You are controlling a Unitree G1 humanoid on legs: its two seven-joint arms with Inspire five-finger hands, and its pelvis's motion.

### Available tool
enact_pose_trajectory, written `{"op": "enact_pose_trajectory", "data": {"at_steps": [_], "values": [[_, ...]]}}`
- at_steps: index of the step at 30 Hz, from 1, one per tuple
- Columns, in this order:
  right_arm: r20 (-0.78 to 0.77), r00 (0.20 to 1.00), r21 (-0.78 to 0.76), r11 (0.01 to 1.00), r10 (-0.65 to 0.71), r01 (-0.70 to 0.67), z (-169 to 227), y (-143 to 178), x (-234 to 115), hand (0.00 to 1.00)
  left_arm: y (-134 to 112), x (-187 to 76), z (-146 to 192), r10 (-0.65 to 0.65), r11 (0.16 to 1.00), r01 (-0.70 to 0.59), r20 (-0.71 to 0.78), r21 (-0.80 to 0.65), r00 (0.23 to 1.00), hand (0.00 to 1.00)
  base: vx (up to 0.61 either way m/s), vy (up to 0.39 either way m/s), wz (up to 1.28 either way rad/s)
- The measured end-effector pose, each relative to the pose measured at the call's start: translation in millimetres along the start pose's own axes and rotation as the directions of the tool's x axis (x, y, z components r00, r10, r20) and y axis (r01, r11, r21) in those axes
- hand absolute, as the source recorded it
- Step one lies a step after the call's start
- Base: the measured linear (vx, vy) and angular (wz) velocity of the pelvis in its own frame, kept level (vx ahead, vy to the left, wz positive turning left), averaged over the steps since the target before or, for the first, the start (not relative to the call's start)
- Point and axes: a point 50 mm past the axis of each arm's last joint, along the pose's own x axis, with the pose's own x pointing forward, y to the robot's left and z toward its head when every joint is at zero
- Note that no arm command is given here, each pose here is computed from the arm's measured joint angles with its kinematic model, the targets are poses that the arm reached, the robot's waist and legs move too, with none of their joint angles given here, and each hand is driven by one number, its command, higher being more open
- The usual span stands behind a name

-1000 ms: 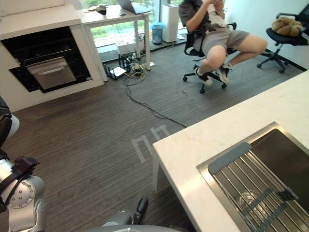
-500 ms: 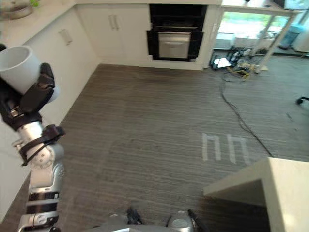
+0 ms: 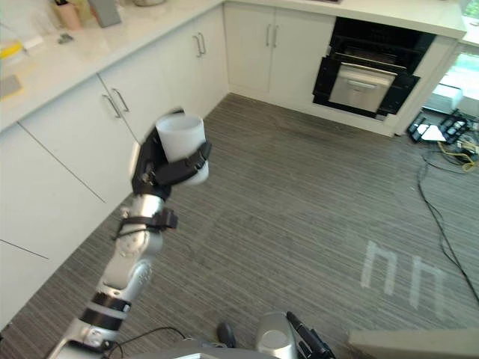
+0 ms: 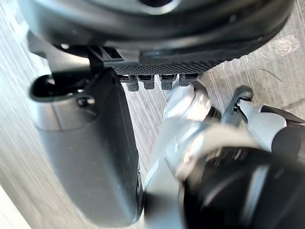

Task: Walk over to the sink, pick up the cup, carry it to the dishwasher, place the cup inside the dishwasher, then close the dishwasher door

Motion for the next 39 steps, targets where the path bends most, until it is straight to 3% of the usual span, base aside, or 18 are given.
{"op": "enact_pose_trajectory", "data": {"at_steps": [6, 12, 20, 36, 37, 39], "values": [[-0.013, 1.000, 0.014, 1.000, 0.001, -0.001, 11, 9, 6, 1.00, -20, -13, -17, -0.197, 0.980, 0.199, -0.114, 0.013, 0.974, 0.00, 0.15, -0.005, -0.15], [-0.018, 1.000, 0.020, 1.000, 0.019, -0.019, 11, 16, 9, 1.00, -20, -17, -22, -0.251, 0.967, 0.253, -0.159, -0.006, 0.955, 0.00, 0.09, -0.004, -0.39], [-0.034, 0.999, 0.030, 0.999, 0.012, -0.011, 4, 10, 6, 1.00, -14, -36, -34, -0.243, 0.970, 0.241, -0.209, -0.033, 0.947, 0.00, 0.00, -0.020, -0.32], [-0.040, 0.999, 0.057, 0.998, -0.022, 0.024, -16, -15, -7, 1.00, -17, -34, -33, -0.186, 0.982, 0.187, -0.167, -0.010, 0.968, 0.00, -0.06, -0.082, -0.26], [-0.045, 0.999, 0.086, 0.996, -0.016, 0.020, -37, -17, -16, 1.00, -34, -15, -19, -0.204, 0.979, 0.202, -0.073, -0.033, 0.976, 0.00, -0.03, -0.031, -0.11], [-0.045, 0.999, 0.086, 0.996, -0.016, 0.020, -37, -17, -16, 1.00, -34, -15, -19, -0.204, 0.979, 0.202, -0.073, -0.033, 0.976, 0.00, 0.00, 0.000, 0.00]]}}
